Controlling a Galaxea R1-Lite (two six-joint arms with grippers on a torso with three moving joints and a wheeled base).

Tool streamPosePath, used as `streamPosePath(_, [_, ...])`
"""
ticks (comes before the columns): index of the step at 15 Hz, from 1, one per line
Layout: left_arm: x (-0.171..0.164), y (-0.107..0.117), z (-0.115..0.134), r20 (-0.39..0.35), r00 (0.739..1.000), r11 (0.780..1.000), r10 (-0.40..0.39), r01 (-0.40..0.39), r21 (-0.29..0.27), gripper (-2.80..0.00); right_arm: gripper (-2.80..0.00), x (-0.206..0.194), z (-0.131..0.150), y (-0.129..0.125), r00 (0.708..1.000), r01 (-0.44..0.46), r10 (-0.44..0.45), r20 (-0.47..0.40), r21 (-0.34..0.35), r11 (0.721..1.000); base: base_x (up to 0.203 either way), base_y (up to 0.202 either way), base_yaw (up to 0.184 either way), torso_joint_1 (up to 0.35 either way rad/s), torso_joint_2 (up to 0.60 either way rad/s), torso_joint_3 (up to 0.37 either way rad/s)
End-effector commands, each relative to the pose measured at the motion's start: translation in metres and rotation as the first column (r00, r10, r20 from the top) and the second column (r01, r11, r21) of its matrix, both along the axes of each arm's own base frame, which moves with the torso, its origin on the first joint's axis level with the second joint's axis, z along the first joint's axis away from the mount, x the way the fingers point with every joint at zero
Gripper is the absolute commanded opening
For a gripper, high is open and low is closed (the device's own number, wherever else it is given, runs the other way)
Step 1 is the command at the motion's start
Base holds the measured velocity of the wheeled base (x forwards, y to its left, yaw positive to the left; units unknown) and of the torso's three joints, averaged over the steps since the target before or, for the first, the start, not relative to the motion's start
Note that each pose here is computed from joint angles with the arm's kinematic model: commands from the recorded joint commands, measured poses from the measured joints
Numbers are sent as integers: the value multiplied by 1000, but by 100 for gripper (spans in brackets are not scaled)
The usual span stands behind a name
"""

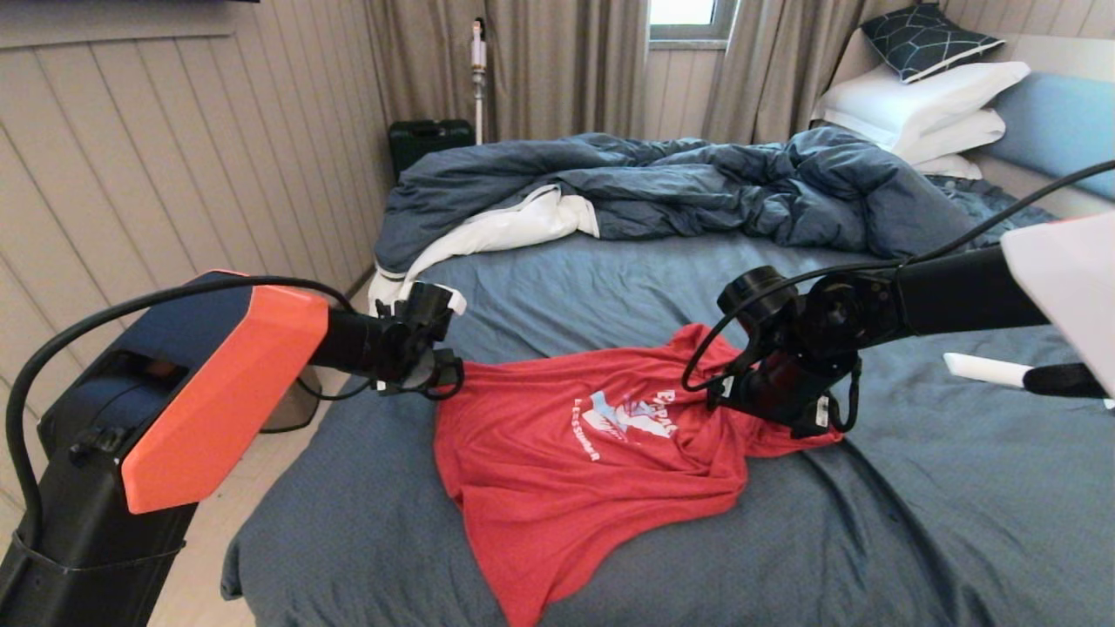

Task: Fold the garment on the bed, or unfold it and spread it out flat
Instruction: Unford the red T-shirt

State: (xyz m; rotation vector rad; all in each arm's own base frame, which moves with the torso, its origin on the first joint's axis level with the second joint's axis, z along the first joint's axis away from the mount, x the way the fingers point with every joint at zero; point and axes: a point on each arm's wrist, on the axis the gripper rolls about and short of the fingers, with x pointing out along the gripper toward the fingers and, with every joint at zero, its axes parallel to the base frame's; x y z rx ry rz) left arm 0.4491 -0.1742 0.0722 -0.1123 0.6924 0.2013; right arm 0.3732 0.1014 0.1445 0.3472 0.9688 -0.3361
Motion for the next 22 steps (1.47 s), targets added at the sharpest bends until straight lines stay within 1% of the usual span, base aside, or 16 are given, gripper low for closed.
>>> streamPosePath(1, [0,-1,-2,-1,1000,1000,2,-2,0,0,0,11,-12,-3,1000,17,-17,-6,-4,1000,0,0,0,0,0,0])
streamPosePath(3, [0,-1,-3,-2,1000,1000,3,-3,1,0,0,20,-17,-7,999,33,-33,5,-2,999,0,0,0,0,0,0])
streamPosePath(4, [1,-1,-3,0,1000,1000,3,-3,1,0,-280,24,-21,-12,999,45,-45,-1,-4,999,0,0,0,0,0,0])
streamPosePath(9, [1,-2,-7,-8,1000,1000,3,-3,5,0,-280,28,-29,-16,999,51,-51,-19,-4,999,0,0,0,0,0,0])
streamPosePath(11, [0,-2,-7,-8,1000,1000,4,-3,8,0,-280,22,-19,-18,999,51,-51,-3,0,999,0,0,0,0,0,0])
streamPosePath(13, [0,-2,-7,-9,1000,1000,3,-3,8,0,-280,16,-15,-19,999,51,-51,-3,0,999,0,0,0,0,0,0])
streamPosePath(15, [-2,-5,-7,-11,1000,1000,-3,3,9,0,-280,-9,9,-25,998,53,-53,27,8,999,0,0,0,0,0,0])
streamPosePath(17, [-2,-5,-6,-11,1000,1000,-2,2,8,0,-280,-29,15,-31,998,56,-56,17,5,998,0,0,0,0,0,0])
streamPosePath(19, [-3,-5,-4,-9,1000,1000,-4,4,8,0,-280,-63,34,-42,998,54,-54,41,5,999,0,0,0,0,0,0])
streamPosePath(22, [-4,-5,-4,-10,1000,1000,-4,4,9,0,-280,-107,41,-62,998,47,-46,31,-25,999,0,0,0,0,0,0])
